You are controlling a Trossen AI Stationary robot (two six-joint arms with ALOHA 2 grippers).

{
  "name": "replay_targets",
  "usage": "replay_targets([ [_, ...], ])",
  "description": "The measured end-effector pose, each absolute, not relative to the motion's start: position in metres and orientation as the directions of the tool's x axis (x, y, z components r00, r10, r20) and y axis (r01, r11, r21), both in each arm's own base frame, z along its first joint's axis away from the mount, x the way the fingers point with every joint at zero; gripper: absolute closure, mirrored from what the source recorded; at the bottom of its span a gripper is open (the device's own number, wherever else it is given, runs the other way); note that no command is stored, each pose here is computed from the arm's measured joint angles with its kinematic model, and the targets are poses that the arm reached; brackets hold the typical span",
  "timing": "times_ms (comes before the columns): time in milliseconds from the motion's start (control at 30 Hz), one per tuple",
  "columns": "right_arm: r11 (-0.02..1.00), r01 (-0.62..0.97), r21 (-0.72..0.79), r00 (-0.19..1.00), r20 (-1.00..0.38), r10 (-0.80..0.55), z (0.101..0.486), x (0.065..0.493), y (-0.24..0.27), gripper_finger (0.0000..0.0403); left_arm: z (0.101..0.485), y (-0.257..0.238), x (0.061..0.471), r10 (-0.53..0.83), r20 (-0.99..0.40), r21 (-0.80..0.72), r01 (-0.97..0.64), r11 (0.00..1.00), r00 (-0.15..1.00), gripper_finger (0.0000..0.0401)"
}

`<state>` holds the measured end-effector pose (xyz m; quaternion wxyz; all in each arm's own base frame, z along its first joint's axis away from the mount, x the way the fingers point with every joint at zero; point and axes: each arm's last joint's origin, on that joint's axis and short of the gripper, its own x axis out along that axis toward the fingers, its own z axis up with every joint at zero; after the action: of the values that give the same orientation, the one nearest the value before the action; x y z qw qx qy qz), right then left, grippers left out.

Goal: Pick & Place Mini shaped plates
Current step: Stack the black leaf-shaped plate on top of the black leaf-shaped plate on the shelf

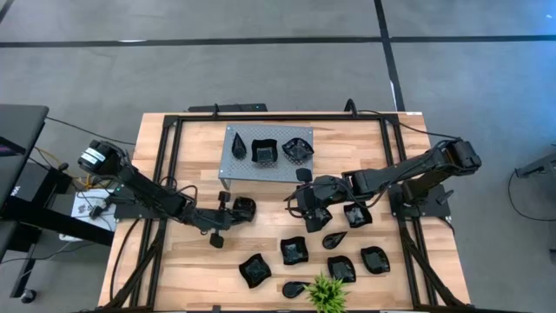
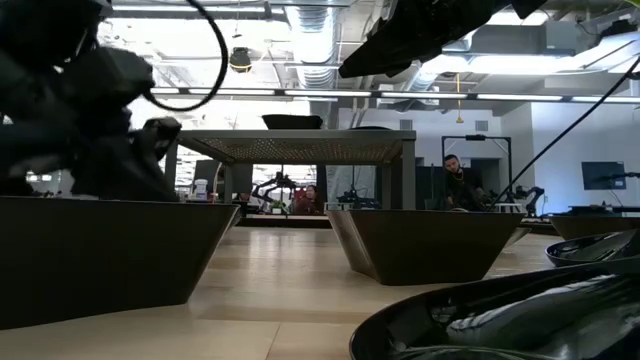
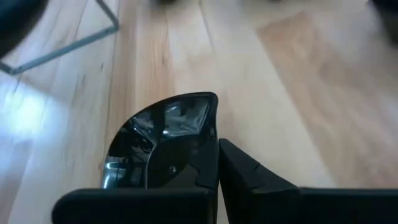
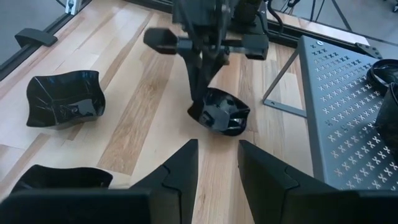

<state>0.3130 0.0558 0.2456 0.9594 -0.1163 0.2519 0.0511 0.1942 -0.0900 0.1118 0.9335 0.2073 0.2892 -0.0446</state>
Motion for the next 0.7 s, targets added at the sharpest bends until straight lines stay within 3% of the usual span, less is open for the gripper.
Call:
replay_targets([
  [300,0.975,-0.149,-0.167,0.891,-0.451,0.059,0.238,0.325,0.058,0.0295,0.125,-0.092,0.193,-0.081,-0.528,0.29,0.268,0.919,0.846,0.0394],
  [467,0.907,-0.341,-0.245,0.856,-0.481,0.192,0.212,0.351,0.063,0.0295,0.125,-0.095,0.192,-0.158,-0.539,0.247,0.335,0.909,0.827,0.0395],
  [700,0.887,-0.424,-0.185,0.804,-0.528,0.274,0.195,0.401,0.06,0.0295,0.133,-0.096,0.192,-0.197,-0.497,0.227,0.346,0.91,0.845,0.0396],
])
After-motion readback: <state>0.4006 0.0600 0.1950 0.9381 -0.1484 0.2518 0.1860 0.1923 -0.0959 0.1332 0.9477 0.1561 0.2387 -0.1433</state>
